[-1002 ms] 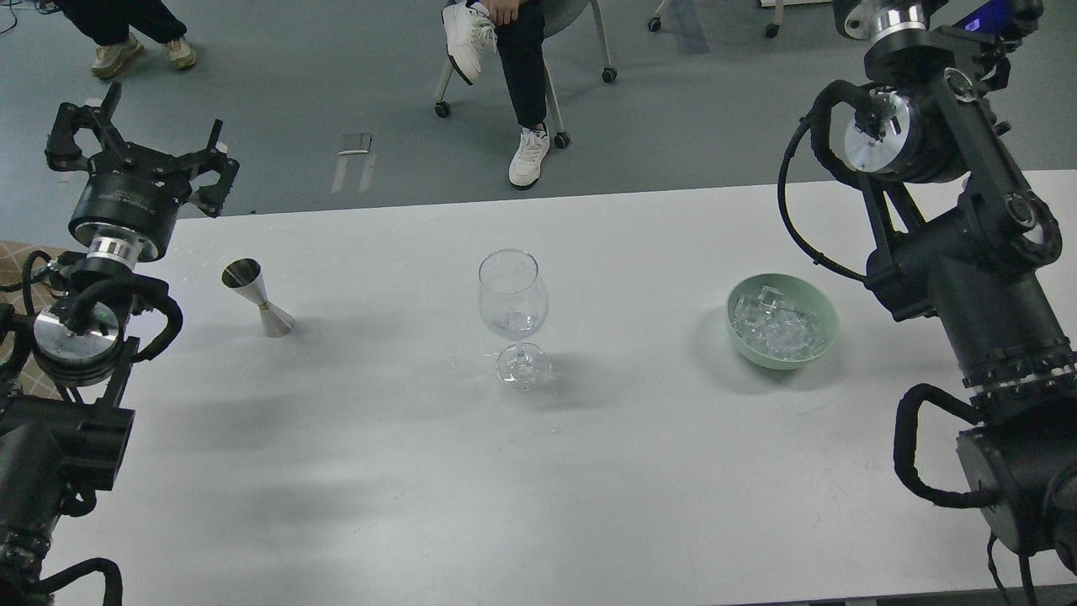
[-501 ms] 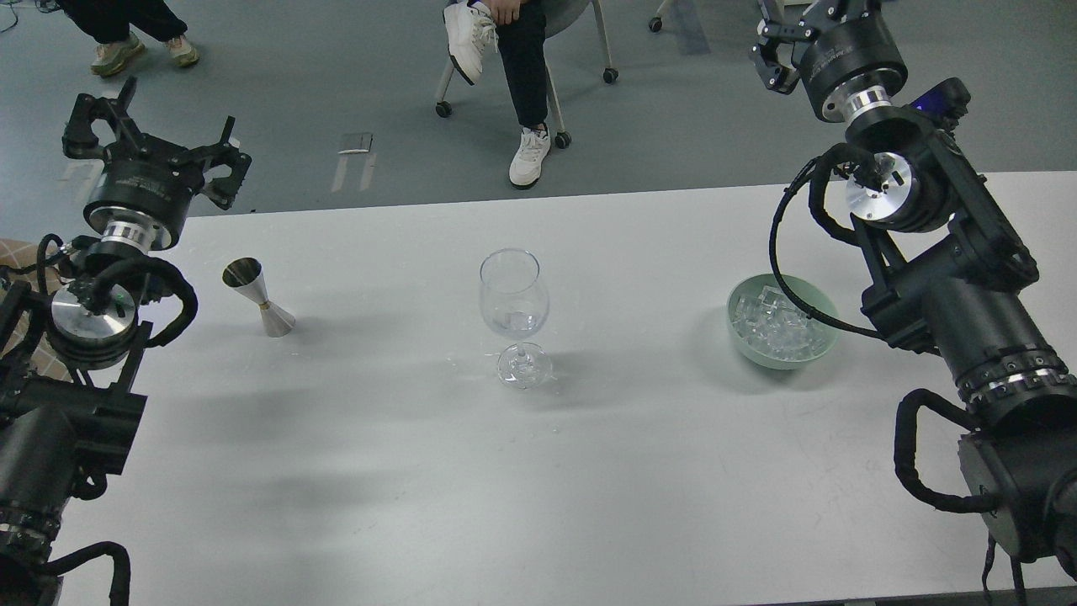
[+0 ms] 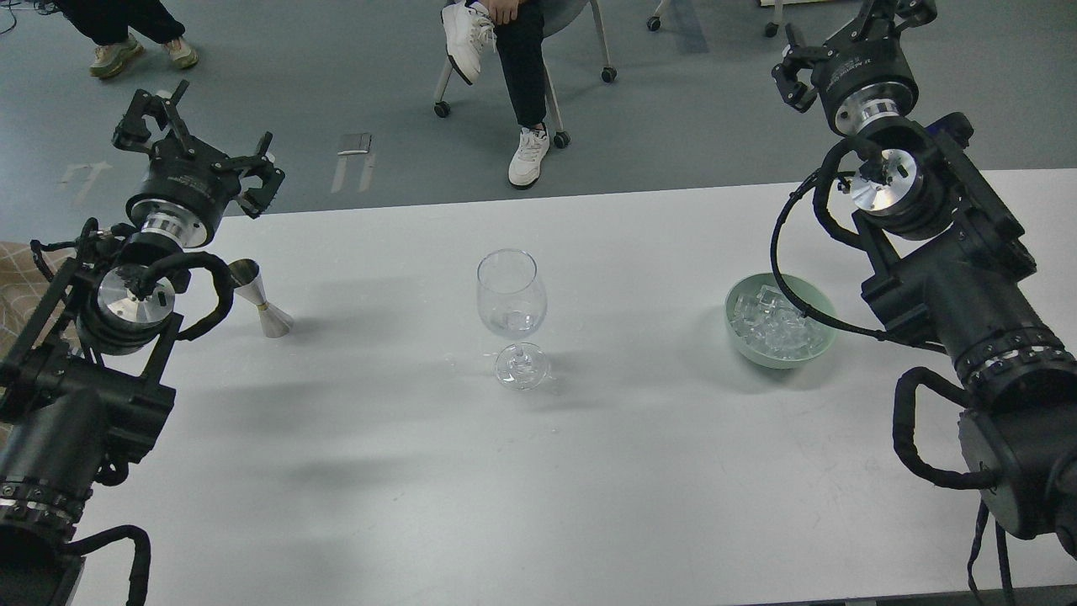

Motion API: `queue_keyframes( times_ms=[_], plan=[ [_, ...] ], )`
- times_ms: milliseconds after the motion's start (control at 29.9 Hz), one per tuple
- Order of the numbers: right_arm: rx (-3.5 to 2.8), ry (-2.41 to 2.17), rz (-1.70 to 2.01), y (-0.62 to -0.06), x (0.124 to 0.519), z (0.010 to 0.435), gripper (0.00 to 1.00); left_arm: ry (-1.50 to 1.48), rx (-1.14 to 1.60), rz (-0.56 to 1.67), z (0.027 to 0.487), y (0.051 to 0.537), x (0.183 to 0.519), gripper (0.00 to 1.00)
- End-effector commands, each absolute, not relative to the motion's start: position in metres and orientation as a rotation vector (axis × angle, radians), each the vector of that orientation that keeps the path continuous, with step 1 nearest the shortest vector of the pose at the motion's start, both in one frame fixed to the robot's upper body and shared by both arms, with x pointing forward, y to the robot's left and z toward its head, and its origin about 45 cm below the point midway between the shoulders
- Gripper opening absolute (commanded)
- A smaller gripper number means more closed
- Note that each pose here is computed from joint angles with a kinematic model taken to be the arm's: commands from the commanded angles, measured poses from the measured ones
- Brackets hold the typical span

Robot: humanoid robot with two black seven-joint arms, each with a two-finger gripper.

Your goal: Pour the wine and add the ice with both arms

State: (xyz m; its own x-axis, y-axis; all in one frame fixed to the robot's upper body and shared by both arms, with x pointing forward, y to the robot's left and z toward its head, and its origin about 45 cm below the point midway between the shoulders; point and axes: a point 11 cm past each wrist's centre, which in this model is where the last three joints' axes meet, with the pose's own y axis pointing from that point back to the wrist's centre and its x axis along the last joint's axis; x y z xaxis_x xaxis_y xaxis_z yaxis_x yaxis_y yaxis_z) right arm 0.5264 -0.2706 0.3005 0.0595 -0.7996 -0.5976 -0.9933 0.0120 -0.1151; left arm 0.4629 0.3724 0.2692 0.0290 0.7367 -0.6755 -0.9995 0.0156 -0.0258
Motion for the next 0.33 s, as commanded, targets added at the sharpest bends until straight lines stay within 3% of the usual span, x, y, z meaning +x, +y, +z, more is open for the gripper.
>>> queue_keyframes(
  times_ms=[0,301],
  plan=[
    [-1.854,1.757,0.481,-0.2652,0.5270,0.3071,1.00,0.556,-0.601,1.464,0.2746,0.3720,0.4656,0.98],
    [-1.861,1.759,0.472,-0.2655,0.5274,0.3081,1.00,0.570,-0.639,1.464,0.2779,0.3748,0.4660,0.98]
  ],
)
